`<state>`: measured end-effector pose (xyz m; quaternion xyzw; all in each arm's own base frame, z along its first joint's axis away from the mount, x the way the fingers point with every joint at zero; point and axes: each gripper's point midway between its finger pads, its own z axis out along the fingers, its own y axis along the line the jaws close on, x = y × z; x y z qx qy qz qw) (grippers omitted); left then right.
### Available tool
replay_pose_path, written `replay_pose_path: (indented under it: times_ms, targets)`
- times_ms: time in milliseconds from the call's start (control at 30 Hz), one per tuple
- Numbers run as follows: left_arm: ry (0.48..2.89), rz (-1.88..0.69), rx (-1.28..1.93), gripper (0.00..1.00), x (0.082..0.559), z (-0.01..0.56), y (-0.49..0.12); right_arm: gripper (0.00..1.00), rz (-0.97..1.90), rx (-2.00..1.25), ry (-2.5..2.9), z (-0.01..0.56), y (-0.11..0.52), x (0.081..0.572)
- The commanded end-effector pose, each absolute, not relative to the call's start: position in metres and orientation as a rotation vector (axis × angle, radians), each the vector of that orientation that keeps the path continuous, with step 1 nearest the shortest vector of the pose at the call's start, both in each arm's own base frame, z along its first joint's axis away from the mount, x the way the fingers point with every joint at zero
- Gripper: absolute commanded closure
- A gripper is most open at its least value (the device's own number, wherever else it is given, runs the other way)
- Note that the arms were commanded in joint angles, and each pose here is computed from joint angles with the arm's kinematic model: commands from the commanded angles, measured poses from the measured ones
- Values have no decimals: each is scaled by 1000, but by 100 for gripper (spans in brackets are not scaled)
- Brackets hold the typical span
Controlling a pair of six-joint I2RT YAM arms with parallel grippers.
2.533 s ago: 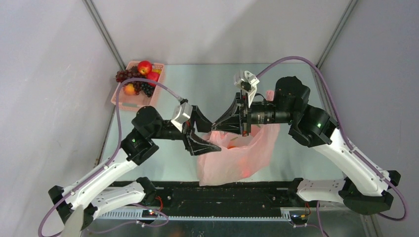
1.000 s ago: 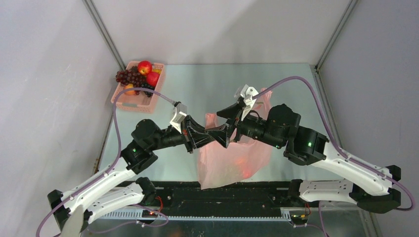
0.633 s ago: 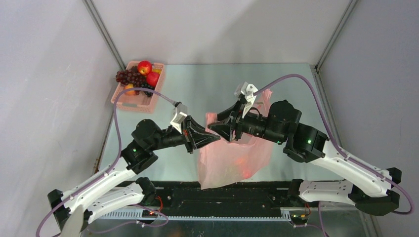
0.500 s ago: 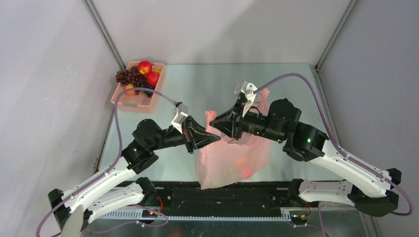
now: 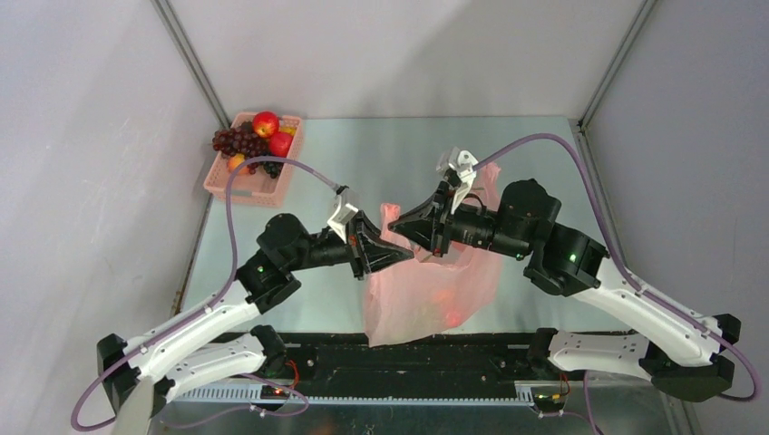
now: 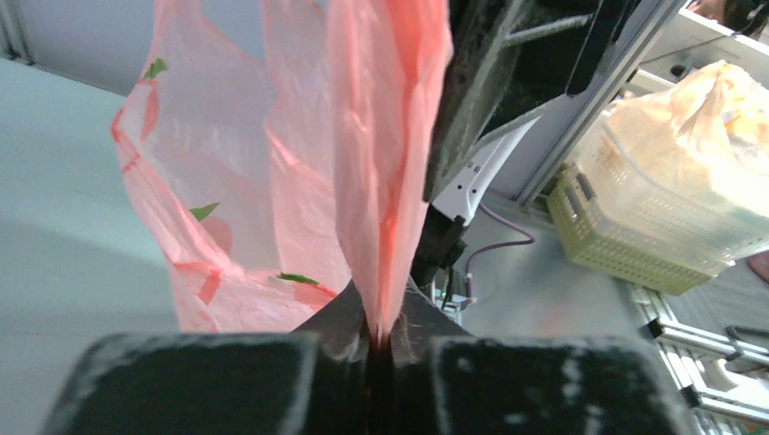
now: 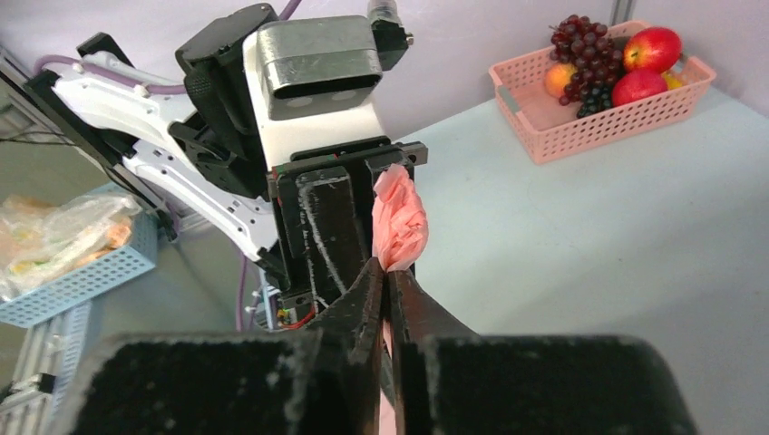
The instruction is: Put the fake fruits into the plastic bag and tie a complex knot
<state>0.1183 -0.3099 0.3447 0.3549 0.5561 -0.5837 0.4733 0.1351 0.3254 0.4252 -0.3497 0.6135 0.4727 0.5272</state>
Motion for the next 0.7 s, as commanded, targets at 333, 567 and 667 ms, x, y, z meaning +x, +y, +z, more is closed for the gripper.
replay_pose_path:
  times_ms: [333,567,667]
  targets:
    - [1446,-1326,1023,100,120,350,-291,5,806,-689,1496,473,231,174]
    - [1430,-1339,1110,100,113,345,-281,1,665,-722,1434,482,197,187]
    - [1420,-1345,1122,100,110,344,-279,1,675,-770,1428,477,192,191]
